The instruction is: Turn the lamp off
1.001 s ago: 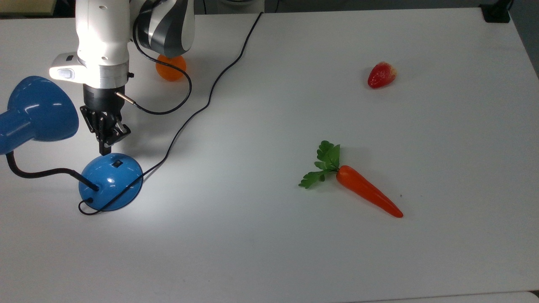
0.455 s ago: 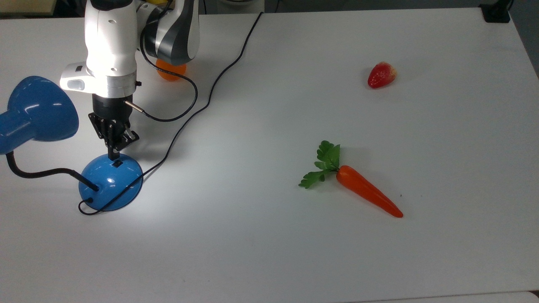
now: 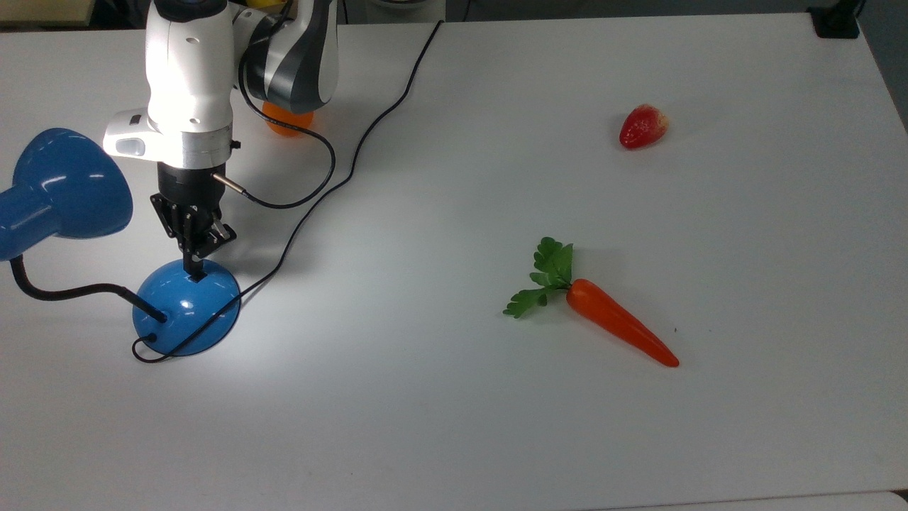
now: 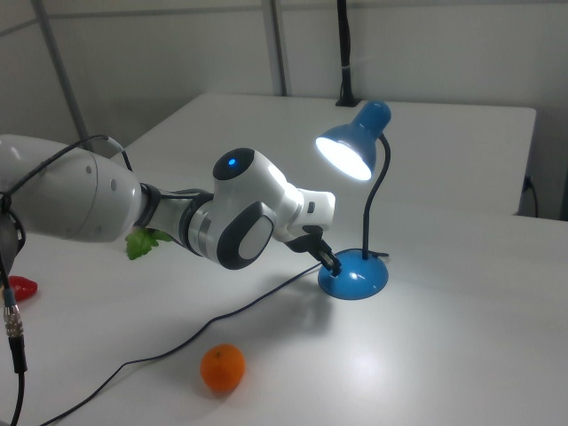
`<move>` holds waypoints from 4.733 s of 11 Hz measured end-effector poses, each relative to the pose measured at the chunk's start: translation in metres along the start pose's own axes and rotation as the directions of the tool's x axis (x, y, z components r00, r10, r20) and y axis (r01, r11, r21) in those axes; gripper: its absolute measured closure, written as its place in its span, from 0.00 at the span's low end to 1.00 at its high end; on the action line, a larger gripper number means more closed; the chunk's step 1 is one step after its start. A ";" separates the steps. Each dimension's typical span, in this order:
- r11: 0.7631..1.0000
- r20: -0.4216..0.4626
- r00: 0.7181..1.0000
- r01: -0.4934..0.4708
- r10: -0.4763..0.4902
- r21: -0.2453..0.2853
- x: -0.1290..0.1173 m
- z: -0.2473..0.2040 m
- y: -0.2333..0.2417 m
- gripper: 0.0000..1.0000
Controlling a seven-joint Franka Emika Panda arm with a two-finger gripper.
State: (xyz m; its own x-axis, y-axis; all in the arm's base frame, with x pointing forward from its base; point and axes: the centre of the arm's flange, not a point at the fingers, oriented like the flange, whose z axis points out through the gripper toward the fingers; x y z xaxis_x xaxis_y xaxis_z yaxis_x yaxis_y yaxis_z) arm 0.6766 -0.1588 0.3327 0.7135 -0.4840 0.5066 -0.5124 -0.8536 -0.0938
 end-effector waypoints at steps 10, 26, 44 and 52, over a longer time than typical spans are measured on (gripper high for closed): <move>1.000 -0.003 1.000 0.024 -0.024 -0.012 0.001 0.011 -0.002 0.99; 0.995 -0.008 0.996 0.092 -0.092 -0.032 -0.001 0.012 -0.006 0.99; 0.988 0.024 0.989 0.146 -0.146 -0.039 -0.029 0.013 0.003 0.99; 0.980 0.346 0.921 0.199 -0.179 -0.023 -0.014 -0.129 -0.005 0.61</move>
State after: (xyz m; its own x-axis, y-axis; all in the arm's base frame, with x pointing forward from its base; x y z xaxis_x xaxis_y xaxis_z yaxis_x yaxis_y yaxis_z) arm 0.6077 -0.1231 0.4364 0.9143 -0.3593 0.1869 -0.3707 -0.9283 0.0291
